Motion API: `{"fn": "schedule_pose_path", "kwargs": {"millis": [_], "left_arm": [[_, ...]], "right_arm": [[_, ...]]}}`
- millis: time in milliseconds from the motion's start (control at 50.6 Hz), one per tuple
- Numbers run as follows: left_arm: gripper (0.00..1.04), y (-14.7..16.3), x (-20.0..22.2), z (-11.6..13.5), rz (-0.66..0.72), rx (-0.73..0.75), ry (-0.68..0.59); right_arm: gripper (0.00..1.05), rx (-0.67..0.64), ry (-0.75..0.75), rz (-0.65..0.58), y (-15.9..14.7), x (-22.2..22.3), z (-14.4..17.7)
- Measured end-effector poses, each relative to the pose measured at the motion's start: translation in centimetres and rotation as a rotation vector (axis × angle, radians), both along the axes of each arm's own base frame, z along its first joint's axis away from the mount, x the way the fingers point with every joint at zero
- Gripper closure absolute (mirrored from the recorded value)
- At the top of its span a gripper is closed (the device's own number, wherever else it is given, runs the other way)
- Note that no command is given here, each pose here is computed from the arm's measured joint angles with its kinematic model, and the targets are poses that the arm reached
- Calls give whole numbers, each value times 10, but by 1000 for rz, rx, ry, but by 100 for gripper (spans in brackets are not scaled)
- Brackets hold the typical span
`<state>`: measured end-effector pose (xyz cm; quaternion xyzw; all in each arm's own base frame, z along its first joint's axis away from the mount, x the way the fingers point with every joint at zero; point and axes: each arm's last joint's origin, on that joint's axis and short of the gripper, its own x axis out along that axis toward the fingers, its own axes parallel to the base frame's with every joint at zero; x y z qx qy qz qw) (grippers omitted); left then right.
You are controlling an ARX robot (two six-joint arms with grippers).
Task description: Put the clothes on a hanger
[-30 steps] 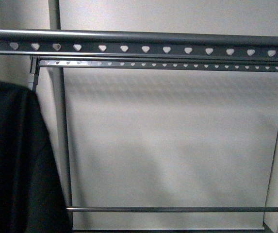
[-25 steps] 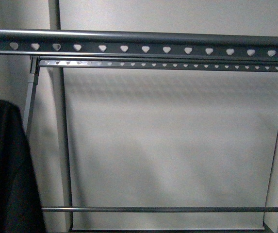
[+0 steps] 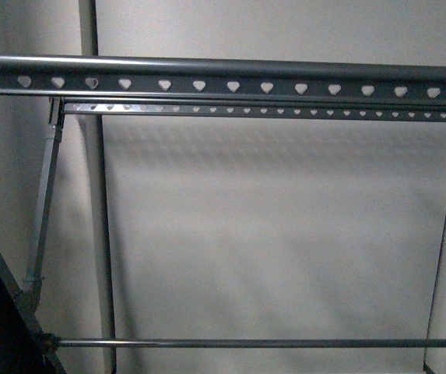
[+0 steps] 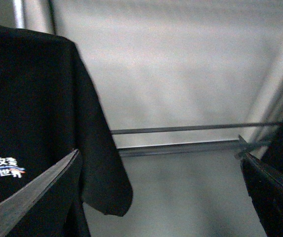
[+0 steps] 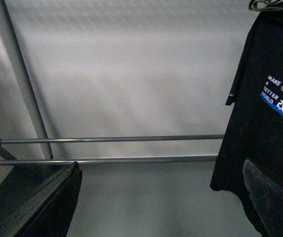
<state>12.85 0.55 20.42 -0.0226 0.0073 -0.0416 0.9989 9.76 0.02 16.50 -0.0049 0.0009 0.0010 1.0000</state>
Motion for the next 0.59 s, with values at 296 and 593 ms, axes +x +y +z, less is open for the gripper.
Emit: {"fn": "schedule_pose_path", "kwargs": {"millis": [296, 593], "left_arm": [[7, 29, 145, 60, 509, -419, 191], [27, 53, 219, 66, 742, -523, 219]], "right_arm": [[7, 0, 0, 1, 0, 0, 0], [7, 0, 0, 1, 0, 0, 0]]}}
